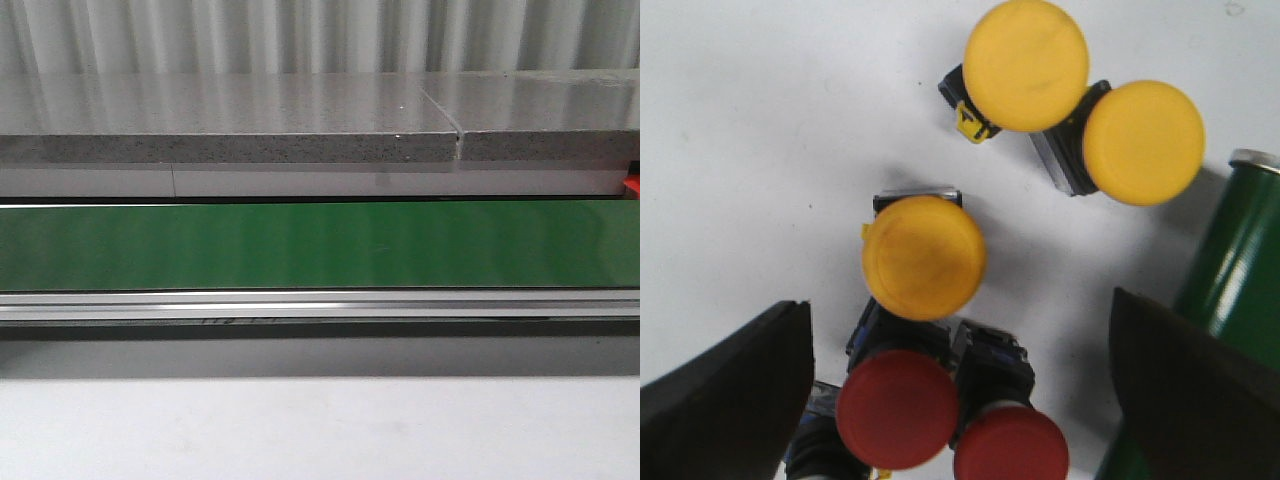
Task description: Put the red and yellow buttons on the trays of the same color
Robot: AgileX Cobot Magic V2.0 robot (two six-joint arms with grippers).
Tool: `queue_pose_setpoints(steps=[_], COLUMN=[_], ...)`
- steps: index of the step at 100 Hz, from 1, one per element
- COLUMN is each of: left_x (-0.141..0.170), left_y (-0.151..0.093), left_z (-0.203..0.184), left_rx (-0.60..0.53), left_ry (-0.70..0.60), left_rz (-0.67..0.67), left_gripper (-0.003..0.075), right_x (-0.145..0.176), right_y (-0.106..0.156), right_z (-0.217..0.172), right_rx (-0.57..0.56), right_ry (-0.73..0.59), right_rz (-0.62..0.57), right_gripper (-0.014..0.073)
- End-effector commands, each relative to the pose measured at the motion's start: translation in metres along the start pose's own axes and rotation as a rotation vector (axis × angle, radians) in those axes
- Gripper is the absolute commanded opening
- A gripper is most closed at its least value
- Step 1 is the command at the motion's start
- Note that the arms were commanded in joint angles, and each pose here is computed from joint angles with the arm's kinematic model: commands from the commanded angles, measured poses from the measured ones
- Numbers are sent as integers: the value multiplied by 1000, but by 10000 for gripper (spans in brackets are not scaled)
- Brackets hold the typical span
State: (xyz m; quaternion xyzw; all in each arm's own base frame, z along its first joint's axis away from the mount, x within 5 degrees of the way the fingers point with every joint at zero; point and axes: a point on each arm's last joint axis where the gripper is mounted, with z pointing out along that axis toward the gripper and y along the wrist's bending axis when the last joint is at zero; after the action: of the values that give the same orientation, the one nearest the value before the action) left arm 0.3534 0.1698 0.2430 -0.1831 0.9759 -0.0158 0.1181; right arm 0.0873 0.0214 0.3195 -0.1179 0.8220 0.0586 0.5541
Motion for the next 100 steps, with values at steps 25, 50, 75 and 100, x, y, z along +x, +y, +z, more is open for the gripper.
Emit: queue_pose_setpoints(steps=[25,50,75,100], left_x=[-23,-24,-24,-23], left_y=[4,5,5,2], left_z=[7,13,13,-9], left_rx=[1,3,2,-4], left_ry=[-32,-17,-19,-72], left_rz=[-4,-5,-3,31], left_gripper=[584,442,290,290], right_x=[-13,-13,-13,-13], right_y=[-2,-2,-2,-2], right_z=[-4,-4,-4,-4], right_rx=[17,17,17,17], right_ry=[-90,-90,-90,-90], right_rz=[-4,-4,-4,-4], right_gripper=[-58,-58,-58,-58])
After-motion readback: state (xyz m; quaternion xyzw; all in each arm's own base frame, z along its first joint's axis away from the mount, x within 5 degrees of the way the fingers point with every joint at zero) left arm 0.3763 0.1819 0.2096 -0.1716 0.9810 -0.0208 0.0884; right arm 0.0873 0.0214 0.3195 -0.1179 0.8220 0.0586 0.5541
